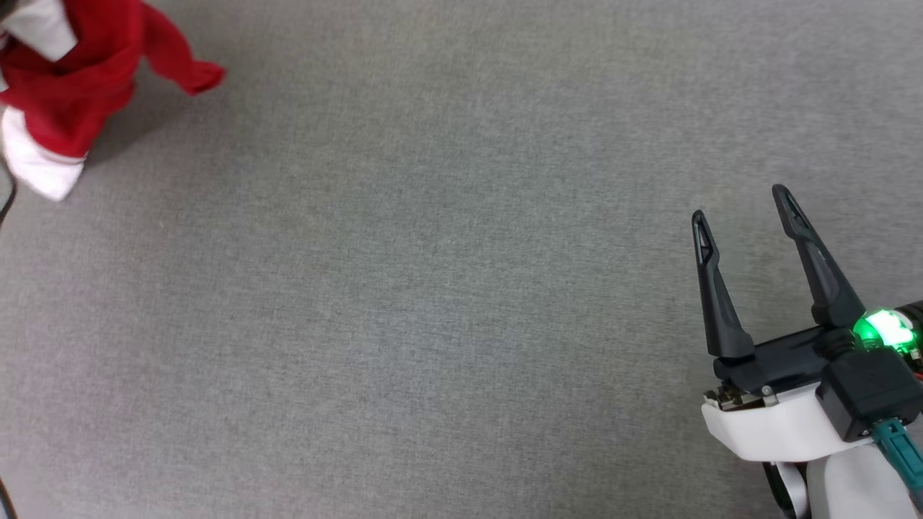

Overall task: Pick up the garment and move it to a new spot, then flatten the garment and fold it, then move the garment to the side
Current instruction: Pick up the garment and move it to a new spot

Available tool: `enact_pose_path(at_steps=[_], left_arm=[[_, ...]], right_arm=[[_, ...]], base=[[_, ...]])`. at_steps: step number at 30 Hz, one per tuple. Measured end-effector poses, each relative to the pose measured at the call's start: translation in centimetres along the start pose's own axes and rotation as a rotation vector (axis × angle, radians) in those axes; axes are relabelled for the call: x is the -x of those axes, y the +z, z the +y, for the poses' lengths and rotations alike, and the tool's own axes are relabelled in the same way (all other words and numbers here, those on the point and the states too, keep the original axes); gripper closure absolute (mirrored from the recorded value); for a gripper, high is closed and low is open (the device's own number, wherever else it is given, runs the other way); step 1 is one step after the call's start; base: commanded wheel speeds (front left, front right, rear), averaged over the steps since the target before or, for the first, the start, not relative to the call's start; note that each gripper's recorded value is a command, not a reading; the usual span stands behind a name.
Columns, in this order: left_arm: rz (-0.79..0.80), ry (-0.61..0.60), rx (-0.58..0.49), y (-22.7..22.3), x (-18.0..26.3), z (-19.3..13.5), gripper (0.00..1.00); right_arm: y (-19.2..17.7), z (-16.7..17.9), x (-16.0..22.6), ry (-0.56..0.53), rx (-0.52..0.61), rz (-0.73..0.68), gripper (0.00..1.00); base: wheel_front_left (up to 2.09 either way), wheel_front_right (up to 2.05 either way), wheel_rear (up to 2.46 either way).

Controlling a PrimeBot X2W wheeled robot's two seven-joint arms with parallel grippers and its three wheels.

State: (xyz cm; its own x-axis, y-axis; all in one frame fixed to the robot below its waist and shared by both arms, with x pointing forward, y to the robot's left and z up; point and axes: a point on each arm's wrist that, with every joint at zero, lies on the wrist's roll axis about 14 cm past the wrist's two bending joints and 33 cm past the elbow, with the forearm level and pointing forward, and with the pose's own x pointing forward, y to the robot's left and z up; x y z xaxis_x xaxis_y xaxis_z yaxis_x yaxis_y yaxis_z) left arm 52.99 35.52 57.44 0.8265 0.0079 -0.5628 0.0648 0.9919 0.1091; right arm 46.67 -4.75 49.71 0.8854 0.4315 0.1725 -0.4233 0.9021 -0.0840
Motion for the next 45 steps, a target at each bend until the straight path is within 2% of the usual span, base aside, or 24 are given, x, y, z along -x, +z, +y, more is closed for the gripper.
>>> enact_pose_path(at_steps=[6, 15, 23, 29, 32, 37, 38, 45], left_arm=[[-0.117, -0.141, -0.141, 4.9, 1.2, -6.1, 1.0], [-0.248, -0.417, -0.356, 9.4, 3.0, -18.8, 1.0], [-0.321, -0.655, -0.548, 9.5, 6.3, -29.1, 1.0], [-0.358, -0.819, -0.607, 8.6, 8.6, -34.5, 1.0], [-0.321, -0.886, -0.595, 6.4, 7.9, -36.3, 1.0], [-0.162, -0.972, -0.54, -0.3, 5.0, -38.4, 1.0], [-0.063, -1.008, -0.506, -4.4, 3.5, -39.5, 1.0], [0.135, -1.062, -0.431, -13.6, 1.9, -41.7, 1.0]], right_arm=[[2.1, -1.1, 1.1, -0.041, -0.009, -0.03, 0.0], [4.2, -4.2, 4.1, -0.149, 0.013, -0.037, 0.0], [5.7, -6.8, 7.6, -0.252, 0.043, -0.031, 0.0], [6.2, -8.4, 9.5, -0.316, 0.061, -0.025, 0.0], [6.0, -8.7, 9.9, -0.33, 0.059, -0.014, 0.0], [5.0, -9.1, 10.0, -0.34, 0.052, 0.012, 0.0], [4.4, -9.4, 10.0, -0.348, 0.053, 0.029, 0.0], [3.2, -9.7, 9.8, -0.35, 0.05, 0.06, 0.0]], base=[[0.0, 0.0, 0.0], [0.0, 0.0, 0.0], [0.0, 0.0, 0.0], [0.0, 0.0, 0.0], [0.0, 0.0, 0.0], [0.0, 0.0, 0.0], [0.0, 0.0, 0.0], [0.0, 0.0, 0.0]])
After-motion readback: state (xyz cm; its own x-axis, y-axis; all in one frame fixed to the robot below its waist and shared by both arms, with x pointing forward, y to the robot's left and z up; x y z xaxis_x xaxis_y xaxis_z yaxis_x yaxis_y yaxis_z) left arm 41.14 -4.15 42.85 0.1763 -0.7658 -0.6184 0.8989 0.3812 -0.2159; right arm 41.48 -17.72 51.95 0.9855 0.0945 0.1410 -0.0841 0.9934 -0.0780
